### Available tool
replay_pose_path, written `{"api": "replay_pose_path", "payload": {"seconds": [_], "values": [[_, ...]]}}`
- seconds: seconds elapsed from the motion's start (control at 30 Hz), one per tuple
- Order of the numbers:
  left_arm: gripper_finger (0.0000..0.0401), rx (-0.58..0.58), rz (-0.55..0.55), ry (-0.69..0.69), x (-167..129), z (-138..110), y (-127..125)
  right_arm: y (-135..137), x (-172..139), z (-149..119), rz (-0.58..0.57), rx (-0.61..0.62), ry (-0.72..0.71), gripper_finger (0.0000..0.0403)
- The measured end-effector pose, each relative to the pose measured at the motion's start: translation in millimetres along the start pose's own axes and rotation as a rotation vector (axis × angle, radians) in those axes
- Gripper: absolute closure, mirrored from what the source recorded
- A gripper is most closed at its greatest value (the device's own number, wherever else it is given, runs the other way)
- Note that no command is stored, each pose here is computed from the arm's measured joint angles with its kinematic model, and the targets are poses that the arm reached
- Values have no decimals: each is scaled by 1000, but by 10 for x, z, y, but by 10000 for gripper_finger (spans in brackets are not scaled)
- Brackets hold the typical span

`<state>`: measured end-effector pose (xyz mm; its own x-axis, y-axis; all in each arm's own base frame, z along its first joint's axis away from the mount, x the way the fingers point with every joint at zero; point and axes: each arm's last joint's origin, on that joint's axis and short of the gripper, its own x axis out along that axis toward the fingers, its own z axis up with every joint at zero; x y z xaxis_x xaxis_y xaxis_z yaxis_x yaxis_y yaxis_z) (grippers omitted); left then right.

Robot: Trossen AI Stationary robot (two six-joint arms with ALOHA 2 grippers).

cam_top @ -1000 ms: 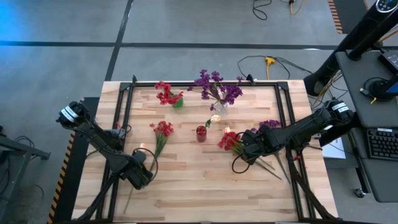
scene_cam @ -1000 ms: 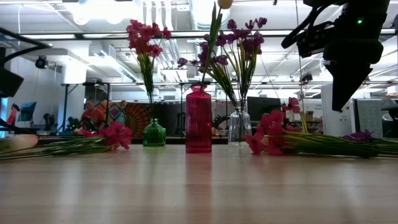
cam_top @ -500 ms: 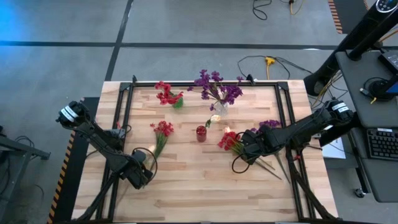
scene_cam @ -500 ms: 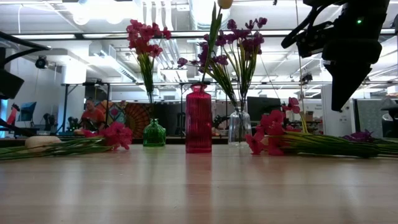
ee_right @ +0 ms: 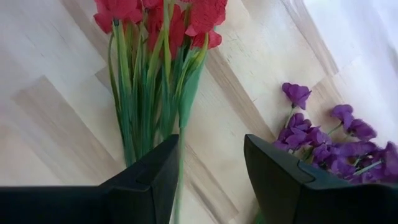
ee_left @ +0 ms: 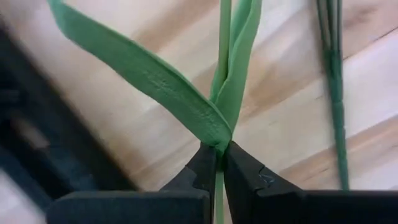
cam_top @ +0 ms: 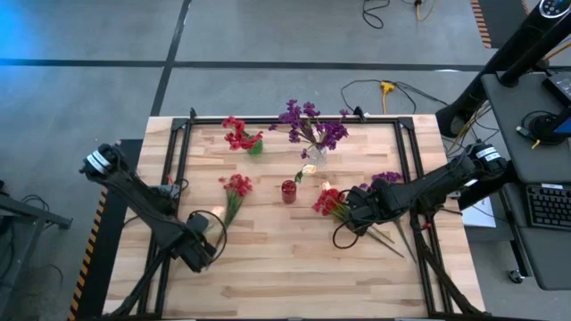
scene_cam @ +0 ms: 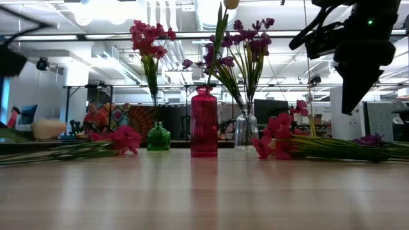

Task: Sort flowers into vase by color
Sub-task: Put the yellow tulip into the red vase

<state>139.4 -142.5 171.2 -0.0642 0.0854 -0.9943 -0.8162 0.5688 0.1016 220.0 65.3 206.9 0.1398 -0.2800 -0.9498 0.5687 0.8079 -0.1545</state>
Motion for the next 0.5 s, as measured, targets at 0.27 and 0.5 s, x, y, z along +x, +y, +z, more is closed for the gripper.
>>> {"api": "replay_pose_path", "payload": {"seconds": [0.27, 0.5], "values": [[400, 144, -216, -203, -764, 52, -114, -5, -106, -154, -18, -82, 12, 232], [400, 390, -402, -699, -1467, 85, -232, 157, -264, -291, 50, -134, -203, 232]]}}
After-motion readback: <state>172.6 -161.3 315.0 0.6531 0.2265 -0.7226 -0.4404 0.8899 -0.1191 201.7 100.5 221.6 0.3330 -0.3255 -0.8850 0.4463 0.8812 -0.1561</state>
